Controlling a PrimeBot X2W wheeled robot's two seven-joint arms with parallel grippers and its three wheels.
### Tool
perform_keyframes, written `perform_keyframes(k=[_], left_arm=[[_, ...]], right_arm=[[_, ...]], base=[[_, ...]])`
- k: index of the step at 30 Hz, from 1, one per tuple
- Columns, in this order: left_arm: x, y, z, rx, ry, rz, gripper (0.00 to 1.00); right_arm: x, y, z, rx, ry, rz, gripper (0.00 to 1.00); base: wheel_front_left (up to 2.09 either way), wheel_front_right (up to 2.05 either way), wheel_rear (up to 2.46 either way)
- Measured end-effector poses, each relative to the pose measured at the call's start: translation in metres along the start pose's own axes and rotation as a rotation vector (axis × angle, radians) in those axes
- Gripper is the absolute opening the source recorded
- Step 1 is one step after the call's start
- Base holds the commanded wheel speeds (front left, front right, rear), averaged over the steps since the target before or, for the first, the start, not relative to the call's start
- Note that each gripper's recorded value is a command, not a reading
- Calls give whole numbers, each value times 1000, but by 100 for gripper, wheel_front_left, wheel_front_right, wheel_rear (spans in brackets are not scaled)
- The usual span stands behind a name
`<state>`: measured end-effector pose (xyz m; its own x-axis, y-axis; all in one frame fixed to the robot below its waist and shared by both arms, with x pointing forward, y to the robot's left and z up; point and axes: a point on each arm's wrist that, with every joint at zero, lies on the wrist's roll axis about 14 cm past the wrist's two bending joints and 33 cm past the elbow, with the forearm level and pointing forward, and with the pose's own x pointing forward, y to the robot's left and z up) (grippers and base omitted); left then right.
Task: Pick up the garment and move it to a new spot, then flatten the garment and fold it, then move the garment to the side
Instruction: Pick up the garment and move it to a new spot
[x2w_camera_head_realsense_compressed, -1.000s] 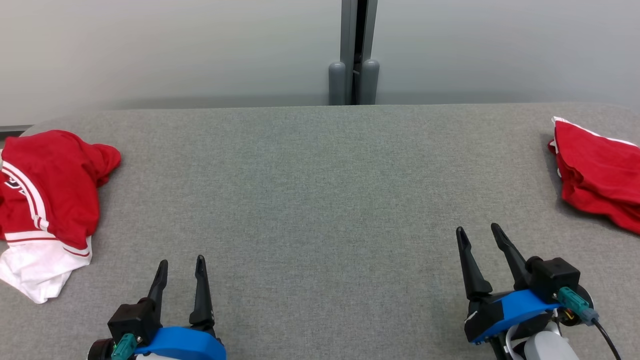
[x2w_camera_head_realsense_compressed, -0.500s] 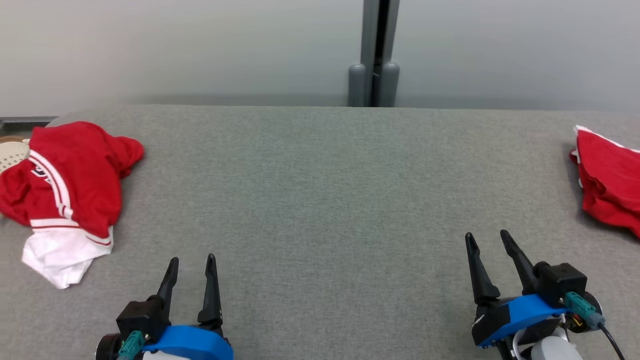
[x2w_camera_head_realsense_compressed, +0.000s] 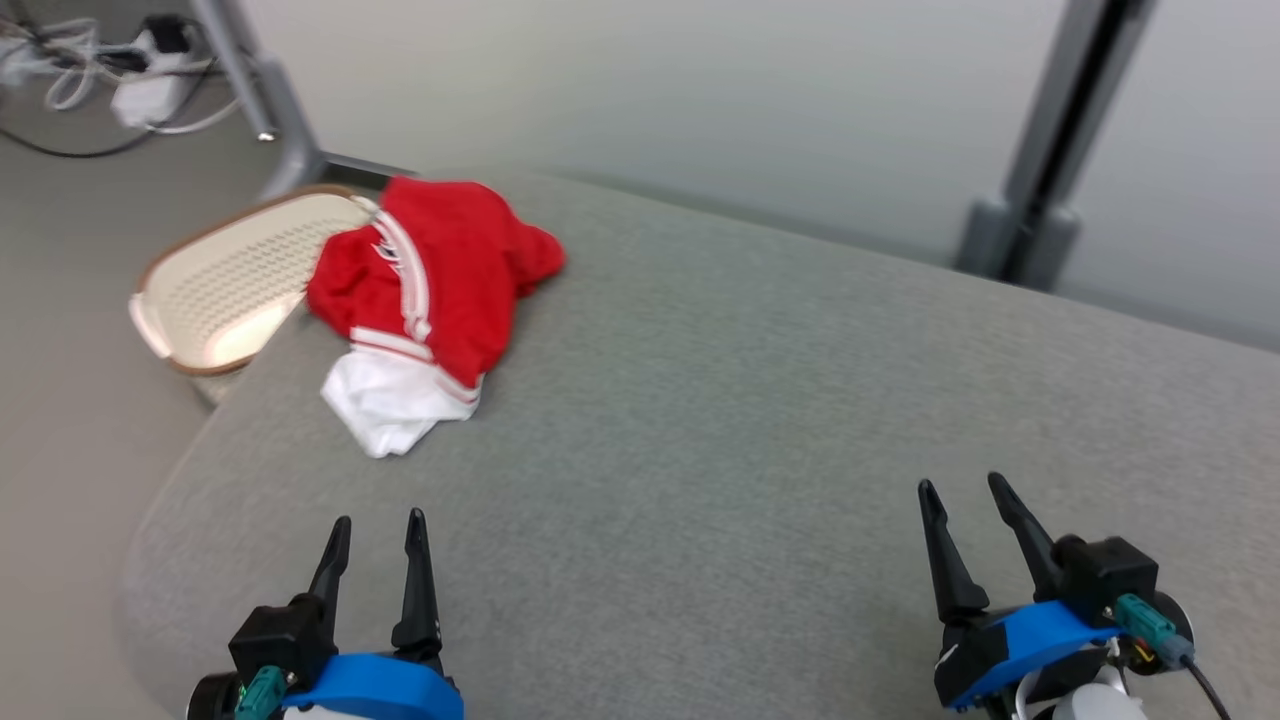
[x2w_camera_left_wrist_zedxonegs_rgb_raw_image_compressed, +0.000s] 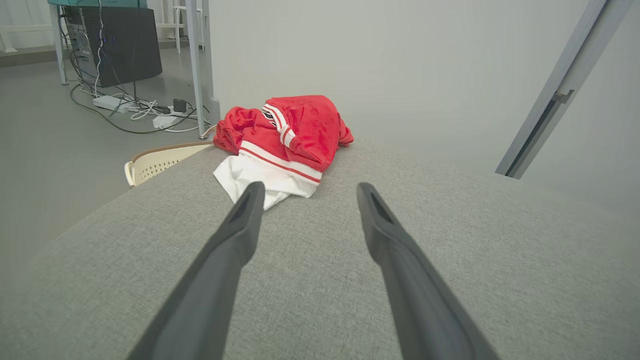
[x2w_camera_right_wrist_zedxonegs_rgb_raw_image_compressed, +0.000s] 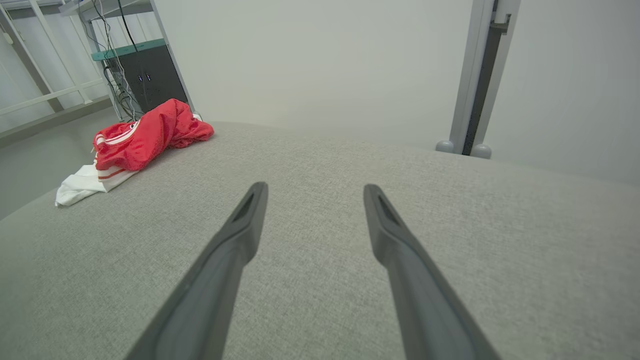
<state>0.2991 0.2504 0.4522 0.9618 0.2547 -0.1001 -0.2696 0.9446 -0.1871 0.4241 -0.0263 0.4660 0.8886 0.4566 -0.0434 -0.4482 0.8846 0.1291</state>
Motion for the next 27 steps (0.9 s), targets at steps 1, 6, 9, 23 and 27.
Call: perform_keyframes(k=[1,6,9,23,27], left_arm=[[-5,6,0,-1,-2,19,100],[-23,31,0,-11,-5,103,100],[-29,37,-3,-13,4,128,100],[25,69,75,111,-166,130,100],[69,70,130,193,-245,100,100]], right_arm=[[4,8,-2,0,5,23,100],[17,39,-12,2,35,116,100],[20,48,-18,7,51,144,100],[31,30,-12,-39,42,111,100],[36,14,-12,-59,45,75,100]], base=[[0,0,0],[0,0,0],[0,0,0],[0,0,0],[0,0,0]])
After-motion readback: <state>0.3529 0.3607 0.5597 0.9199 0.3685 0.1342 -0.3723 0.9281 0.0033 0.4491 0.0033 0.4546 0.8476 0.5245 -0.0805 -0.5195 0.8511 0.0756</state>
